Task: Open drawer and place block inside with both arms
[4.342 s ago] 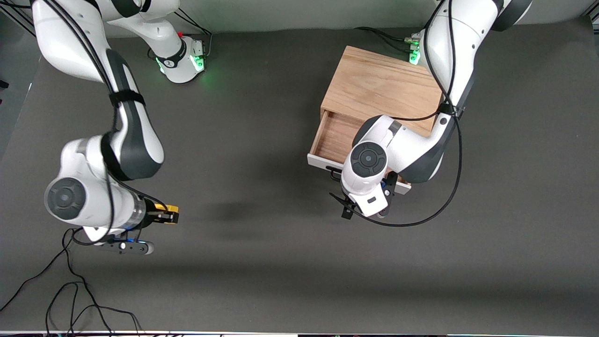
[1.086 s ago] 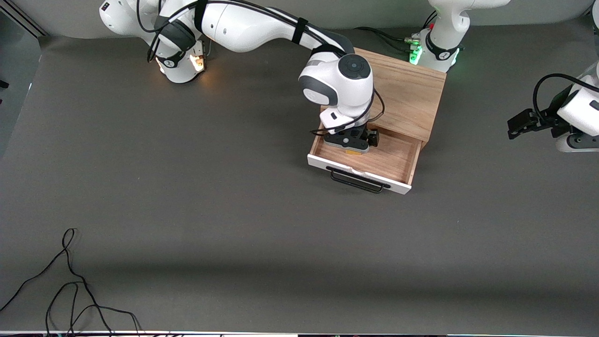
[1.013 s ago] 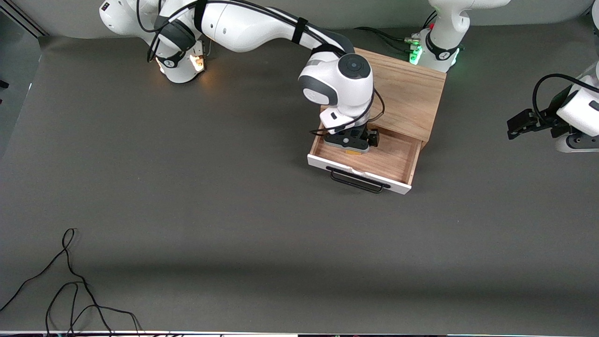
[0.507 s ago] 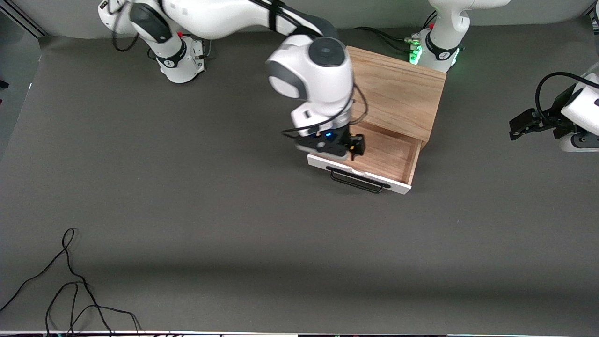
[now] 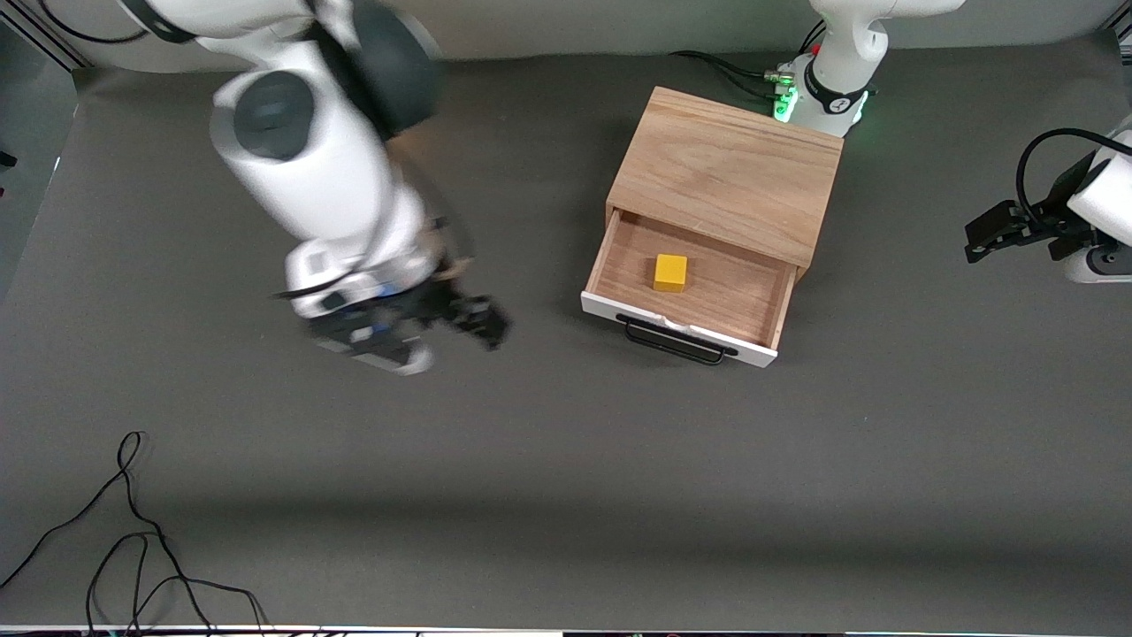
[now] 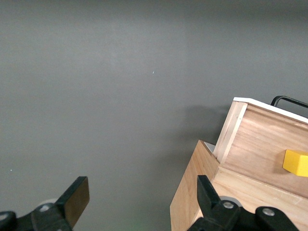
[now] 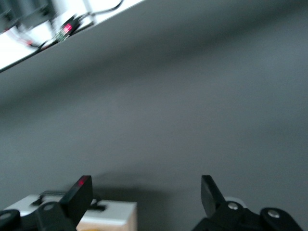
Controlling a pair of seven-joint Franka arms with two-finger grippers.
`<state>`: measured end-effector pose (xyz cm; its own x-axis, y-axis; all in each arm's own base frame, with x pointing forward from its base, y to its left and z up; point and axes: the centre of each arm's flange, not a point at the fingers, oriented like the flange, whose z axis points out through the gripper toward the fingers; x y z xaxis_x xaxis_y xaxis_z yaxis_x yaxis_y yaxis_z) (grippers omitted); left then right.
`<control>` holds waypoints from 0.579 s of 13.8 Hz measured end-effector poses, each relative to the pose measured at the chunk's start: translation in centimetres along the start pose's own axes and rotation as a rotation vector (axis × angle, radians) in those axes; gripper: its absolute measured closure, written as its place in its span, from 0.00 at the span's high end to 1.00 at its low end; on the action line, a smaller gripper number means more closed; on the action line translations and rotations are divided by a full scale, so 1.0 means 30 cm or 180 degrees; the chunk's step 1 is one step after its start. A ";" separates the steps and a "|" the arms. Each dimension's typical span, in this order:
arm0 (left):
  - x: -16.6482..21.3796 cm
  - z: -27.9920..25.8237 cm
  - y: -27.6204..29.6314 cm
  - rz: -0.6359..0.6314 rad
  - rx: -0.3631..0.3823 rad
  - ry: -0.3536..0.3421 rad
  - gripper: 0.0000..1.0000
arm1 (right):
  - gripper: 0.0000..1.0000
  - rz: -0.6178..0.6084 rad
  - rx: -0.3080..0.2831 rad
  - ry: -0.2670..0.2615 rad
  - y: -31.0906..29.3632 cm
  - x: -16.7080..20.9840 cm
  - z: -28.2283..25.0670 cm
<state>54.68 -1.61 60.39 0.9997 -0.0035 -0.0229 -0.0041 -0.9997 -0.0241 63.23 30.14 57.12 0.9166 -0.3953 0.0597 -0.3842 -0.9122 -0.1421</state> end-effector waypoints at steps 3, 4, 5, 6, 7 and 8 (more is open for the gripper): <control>0.000 0.004 -0.002 0.0022 -0.0001 -0.0018 1.00 | 1.00 -0.0083 -0.0114 0.0076 0.326 0.191 -0.079; 0.001 0.005 -0.003 0.0025 -0.0001 -0.0020 1.00 | 1.00 -0.0216 -0.0143 0.0078 0.418 0.224 -0.104; 0.001 0.006 -0.003 0.0027 -0.0001 -0.0023 1.00 | 1.00 -0.0297 -0.0147 0.0068 0.494 0.243 -0.126; 0.001 0.007 -0.003 0.0028 -0.0001 -0.0024 1.00 | 1.00 -0.0340 -0.0154 0.0064 0.548 0.245 -0.148; 0.002 0.009 -0.003 0.0030 -0.0001 -0.0027 1.00 | 1.00 -0.0390 -0.0189 0.0070 0.590 0.237 -0.164; 0.003 0.011 -0.003 0.0032 -0.0001 -0.0031 1.00 | 1.00 -0.0460 -0.0235 0.0069 0.630 0.225 -0.167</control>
<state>54.77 -1.53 60.07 0.9994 -0.0133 -0.0330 -0.0140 -0.9996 -0.0234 61.59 9.69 59.79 0.9606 -0.2609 0.0957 -0.2563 -0.9649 -0.0577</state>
